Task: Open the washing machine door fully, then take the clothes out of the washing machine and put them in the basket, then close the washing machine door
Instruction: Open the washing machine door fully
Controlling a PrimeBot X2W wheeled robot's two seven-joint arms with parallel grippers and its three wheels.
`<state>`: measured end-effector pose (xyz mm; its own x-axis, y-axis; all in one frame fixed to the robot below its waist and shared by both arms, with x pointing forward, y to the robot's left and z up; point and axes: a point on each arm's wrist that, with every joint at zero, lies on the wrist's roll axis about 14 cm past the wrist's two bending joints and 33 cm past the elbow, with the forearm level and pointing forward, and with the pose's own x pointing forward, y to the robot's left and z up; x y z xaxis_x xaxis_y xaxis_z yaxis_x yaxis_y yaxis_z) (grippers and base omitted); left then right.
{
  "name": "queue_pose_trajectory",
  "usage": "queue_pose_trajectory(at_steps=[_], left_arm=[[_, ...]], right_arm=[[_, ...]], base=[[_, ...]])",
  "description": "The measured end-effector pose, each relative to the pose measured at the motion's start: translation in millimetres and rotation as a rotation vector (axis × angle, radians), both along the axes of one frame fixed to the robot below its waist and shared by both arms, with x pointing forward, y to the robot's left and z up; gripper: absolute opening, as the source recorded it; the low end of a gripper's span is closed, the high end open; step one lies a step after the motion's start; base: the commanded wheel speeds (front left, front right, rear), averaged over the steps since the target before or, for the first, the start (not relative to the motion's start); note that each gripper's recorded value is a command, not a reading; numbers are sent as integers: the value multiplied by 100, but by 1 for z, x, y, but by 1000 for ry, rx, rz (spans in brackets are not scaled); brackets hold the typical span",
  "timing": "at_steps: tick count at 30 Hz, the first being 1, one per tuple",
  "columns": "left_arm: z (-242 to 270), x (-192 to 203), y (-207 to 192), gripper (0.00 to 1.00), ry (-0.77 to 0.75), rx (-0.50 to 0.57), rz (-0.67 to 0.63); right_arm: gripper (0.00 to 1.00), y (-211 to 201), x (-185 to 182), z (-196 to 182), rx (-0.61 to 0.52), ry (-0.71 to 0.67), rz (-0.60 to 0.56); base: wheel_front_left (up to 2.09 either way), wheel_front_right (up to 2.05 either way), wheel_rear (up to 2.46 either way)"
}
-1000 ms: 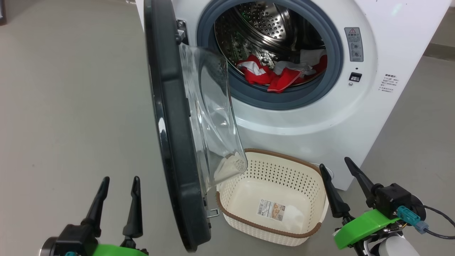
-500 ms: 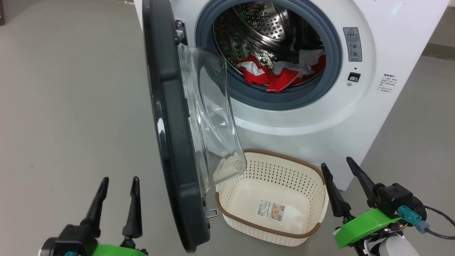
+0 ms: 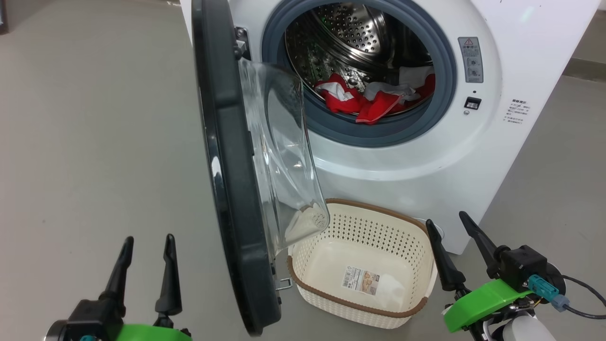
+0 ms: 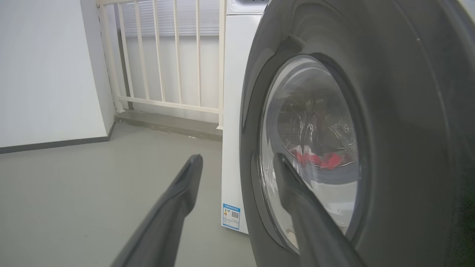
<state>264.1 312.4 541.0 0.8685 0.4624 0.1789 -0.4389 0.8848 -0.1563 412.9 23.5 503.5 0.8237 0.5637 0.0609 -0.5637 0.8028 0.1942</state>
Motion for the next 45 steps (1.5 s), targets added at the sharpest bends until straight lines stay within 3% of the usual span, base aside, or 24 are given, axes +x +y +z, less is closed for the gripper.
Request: queue_pose_trajectory(at_steps=[2, 3, 4, 5, 10, 21, 30, 37, 45], left_arm=[[0, -1, 1, 100, -1, 1, 8], [0, -1, 1, 47, 0, 1, 12], [1, -1, 1, 7, -1, 1, 13], [1, -1, 1, 0, -2, 2, 15], [17, 0, 0, 0, -42, 31, 18], [122, 1, -15, 0, -336, 167, 2], [170, 12, -62, 0, -468, 186, -156], [160, 35, -119, 0, -384, 83, -394], [108, 58, -162, 0, -118, -21, -561]], right_arm=[[100, 0, 0, -1, 1, 5, 0], [100, 0, -1, -1, 2, 6, -1], [100, 0, -1, -1, 2, 7, -2], [100, -1, -1, -1, 1, 8, -2], [100, -1, -2, -3, -1, 11, -3], [100, -2, -7, -12, -12, 35, 1], [100, -7, -8, -16, -14, 47, -10], [100, -12, -7, -21, -14, 59, -24], [100, -14, -5, -25, -14, 71, -29]], base=[[0, 0, 0], [0, 0, 0], [0, 0, 0], [0, 0, 0], [0, 0, 0], [0, 0, 0], [0, 0, 0], [0, 0, 0], [0, 0, 0]])
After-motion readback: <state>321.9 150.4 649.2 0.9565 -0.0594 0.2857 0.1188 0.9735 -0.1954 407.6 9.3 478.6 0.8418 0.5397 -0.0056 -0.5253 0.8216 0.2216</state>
